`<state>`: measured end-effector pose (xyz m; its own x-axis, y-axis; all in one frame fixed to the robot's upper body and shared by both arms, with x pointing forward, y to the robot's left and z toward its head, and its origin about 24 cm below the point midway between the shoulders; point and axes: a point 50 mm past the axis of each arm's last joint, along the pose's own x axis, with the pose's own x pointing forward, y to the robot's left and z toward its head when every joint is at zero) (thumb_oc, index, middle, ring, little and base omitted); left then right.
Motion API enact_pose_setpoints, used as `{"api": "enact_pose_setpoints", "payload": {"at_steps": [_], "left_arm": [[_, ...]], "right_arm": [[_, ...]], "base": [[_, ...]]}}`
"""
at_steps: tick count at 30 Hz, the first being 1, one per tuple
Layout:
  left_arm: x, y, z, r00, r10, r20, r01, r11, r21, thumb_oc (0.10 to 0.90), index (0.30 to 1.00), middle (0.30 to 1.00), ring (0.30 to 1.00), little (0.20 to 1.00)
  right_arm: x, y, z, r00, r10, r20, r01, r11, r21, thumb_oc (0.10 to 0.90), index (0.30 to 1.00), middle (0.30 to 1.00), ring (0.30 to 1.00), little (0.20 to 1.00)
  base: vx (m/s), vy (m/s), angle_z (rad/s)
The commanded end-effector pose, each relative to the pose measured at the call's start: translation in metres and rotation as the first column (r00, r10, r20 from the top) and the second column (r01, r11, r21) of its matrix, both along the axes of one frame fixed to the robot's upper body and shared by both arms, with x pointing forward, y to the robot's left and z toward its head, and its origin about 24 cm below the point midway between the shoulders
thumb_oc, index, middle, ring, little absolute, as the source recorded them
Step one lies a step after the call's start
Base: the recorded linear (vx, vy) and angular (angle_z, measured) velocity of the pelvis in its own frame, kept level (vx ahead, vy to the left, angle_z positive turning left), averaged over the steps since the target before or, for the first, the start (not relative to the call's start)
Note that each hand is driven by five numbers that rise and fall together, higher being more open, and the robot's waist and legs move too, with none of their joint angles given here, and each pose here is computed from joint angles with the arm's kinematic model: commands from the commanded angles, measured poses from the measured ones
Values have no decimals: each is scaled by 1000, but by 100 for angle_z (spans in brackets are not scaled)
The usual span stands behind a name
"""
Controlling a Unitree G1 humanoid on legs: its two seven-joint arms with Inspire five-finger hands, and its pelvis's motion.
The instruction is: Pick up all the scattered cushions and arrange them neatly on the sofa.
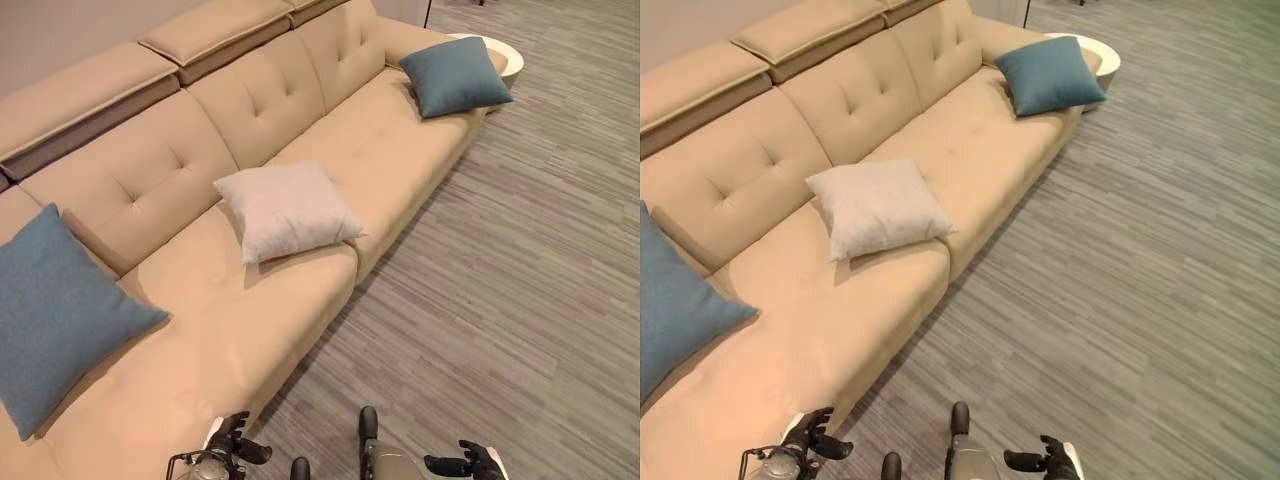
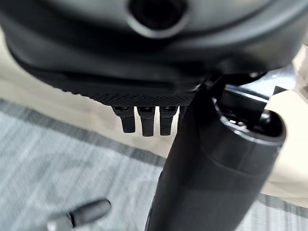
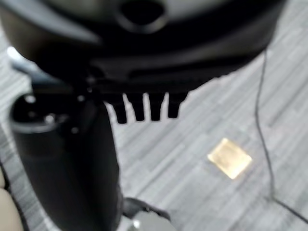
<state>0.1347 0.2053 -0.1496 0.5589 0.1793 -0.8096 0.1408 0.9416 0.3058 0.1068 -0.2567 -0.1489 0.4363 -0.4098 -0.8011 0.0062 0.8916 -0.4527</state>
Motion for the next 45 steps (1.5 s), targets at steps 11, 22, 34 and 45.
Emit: {"api": "enact_pose_setpoints", "payload": {"at_steps": [11,22,34,45], "left_arm": [[31,1,14,992,24,123,-22,1000,-22,800,900,900,900,900],[12,10,7,995,75,67,-74,997,-20,800,900,900,900,900],[21,16,12,990,87,107,-88,996,2,800,900,900,900,900],[21,19,12,991,95,97,-97,995,10,800,900,900,900,900]], "right_arm": [[-6,-23,7,998,-57,30,59,997,-53,800,900,900,900,900],[-15,-17,2,1000,-23,-16,23,999,-38,800,900,900,900,900],[-5,-14,3,1000,9,-1,-9,999,-31,800,900,900,900,900],[-2,-23,8,994,-96,59,97,995,-13,800,900,900,900,900]], "base": [[193,-149,27],[232,75,-12],[145,-61,72],[86,-54,82]]}}
